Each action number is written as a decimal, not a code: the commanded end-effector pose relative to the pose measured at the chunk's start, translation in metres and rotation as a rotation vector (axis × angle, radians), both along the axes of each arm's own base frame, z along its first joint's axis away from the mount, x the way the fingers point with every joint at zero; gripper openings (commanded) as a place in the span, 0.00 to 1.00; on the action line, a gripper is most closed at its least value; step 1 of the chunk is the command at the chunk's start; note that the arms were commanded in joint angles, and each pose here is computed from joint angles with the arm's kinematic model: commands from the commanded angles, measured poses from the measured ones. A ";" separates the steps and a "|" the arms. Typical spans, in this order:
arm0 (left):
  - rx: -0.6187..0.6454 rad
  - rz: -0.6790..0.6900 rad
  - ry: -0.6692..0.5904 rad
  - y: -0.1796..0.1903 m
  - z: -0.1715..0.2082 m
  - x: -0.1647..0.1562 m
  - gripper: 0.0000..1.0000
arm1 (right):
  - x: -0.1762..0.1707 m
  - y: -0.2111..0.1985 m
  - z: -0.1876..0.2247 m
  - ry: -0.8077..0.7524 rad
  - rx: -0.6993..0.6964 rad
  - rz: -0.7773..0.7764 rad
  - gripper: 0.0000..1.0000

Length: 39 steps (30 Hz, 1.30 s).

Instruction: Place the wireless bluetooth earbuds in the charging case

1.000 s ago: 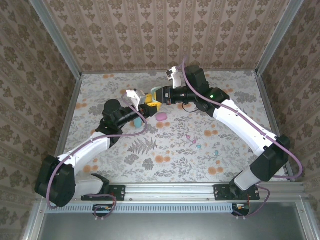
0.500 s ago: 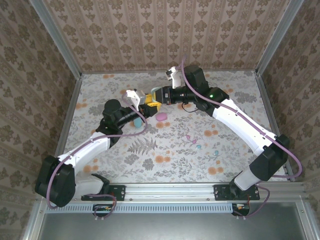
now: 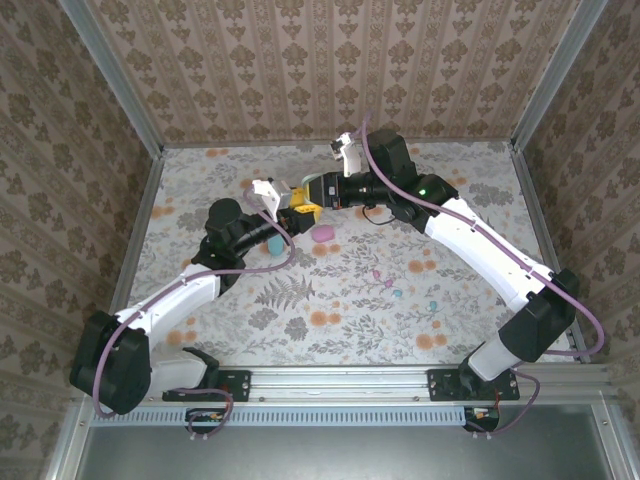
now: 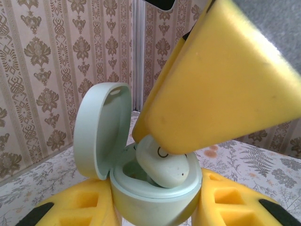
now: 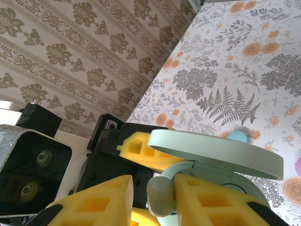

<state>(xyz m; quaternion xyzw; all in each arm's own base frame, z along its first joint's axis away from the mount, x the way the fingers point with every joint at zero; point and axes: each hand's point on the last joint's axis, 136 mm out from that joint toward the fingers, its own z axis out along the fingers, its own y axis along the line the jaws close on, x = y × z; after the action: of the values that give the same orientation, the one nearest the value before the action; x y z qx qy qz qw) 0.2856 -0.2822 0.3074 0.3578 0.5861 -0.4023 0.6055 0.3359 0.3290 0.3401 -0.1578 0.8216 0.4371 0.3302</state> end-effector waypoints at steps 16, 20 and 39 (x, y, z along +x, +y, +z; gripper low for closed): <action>-0.041 -0.022 -0.085 -0.001 0.028 -0.006 0.31 | 0.000 -0.007 0.012 -0.029 -0.006 -0.033 0.33; -0.043 -0.021 -0.087 -0.001 0.028 -0.006 0.31 | 0.000 -0.009 0.013 -0.035 -0.013 -0.044 0.33; -0.039 -0.021 -0.089 -0.001 0.028 -0.007 0.31 | -0.001 -0.015 0.018 -0.048 -0.004 -0.067 0.34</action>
<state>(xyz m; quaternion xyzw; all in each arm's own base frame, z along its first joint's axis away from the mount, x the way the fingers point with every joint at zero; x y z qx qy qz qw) 0.2854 -0.2822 0.3089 0.3582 0.5834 -0.4024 0.6078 0.3386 0.3226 0.3445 -0.1466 0.8240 0.4235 0.3467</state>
